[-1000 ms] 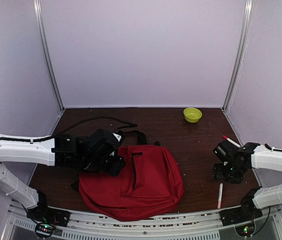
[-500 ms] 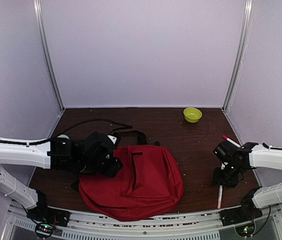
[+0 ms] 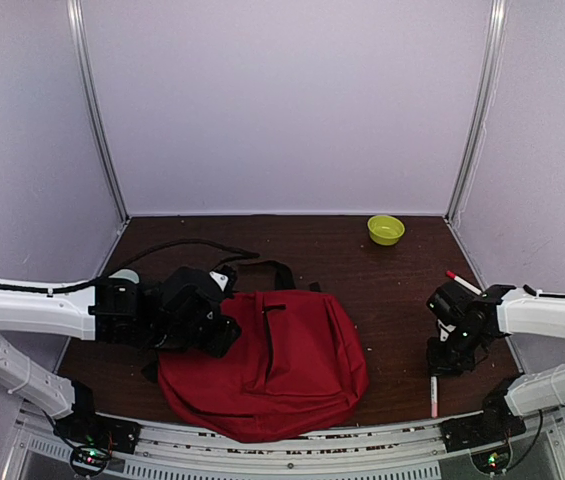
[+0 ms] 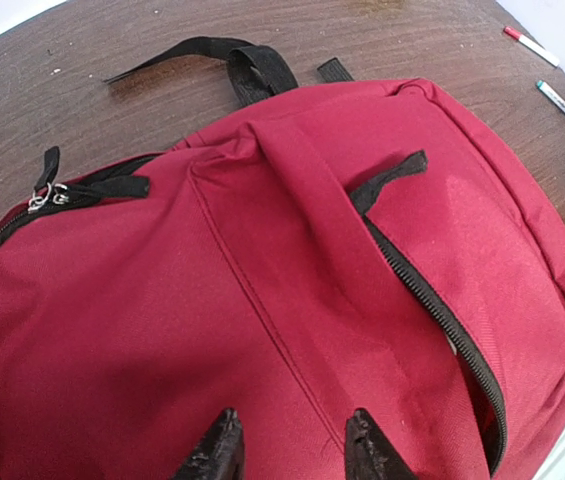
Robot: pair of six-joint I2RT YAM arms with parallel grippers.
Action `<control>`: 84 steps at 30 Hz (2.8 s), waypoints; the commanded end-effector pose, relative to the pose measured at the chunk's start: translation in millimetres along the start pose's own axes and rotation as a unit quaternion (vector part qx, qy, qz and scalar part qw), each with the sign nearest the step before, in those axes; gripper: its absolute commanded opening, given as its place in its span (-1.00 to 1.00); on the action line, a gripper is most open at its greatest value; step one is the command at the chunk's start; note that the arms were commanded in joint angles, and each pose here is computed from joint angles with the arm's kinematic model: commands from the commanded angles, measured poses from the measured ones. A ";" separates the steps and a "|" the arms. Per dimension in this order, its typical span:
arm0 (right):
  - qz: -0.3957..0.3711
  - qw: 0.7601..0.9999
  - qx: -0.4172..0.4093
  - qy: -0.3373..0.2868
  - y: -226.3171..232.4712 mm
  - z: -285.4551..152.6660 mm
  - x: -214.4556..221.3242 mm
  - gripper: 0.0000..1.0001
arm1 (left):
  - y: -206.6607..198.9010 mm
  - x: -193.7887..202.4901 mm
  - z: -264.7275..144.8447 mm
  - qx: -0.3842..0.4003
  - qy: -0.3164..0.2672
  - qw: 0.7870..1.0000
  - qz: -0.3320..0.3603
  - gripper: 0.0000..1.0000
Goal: Pack the student bag
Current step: Pick up the pen from the corner of the board, then pass from the right arm to the left
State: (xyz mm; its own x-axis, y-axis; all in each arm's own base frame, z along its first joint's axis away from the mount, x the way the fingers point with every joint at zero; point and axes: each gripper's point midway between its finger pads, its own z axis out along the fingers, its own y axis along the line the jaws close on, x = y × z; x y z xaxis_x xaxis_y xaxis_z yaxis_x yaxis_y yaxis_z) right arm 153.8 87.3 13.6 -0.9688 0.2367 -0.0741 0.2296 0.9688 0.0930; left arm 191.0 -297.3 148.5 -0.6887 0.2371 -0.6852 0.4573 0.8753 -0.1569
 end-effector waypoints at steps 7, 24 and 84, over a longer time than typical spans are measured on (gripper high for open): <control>-0.016 0.999 -0.036 -0.027 20.2 -9.6 -18.3 -0.80 | -0.7 -8.0 -5.3 0.007 -0.022 1.000 -0.012 -0.29; 0.020 0.961 -0.230 -0.152 99.5 -86.6 -78.3 -1.00 | 1.4 -4.0 -8.3 0.008 -0.014 1.000 -0.007 -0.14; -0.058 0.680 -0.676 -0.280 262.2 -307.2 -4.7 -1.00 | -178.4 -75.8 -82.7 0.487 -0.128 0.864 0.023 -0.04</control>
State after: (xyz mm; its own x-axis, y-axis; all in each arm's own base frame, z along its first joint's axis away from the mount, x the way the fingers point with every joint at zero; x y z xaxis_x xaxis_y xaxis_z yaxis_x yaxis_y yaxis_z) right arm 193.4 313.0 320.8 -0.7111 0.4941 -0.5002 -0.4816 0.1759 0.8586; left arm 117.5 -430.4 268.2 -0.5837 0.0930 -0.8066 0.8106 0.1254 -0.5721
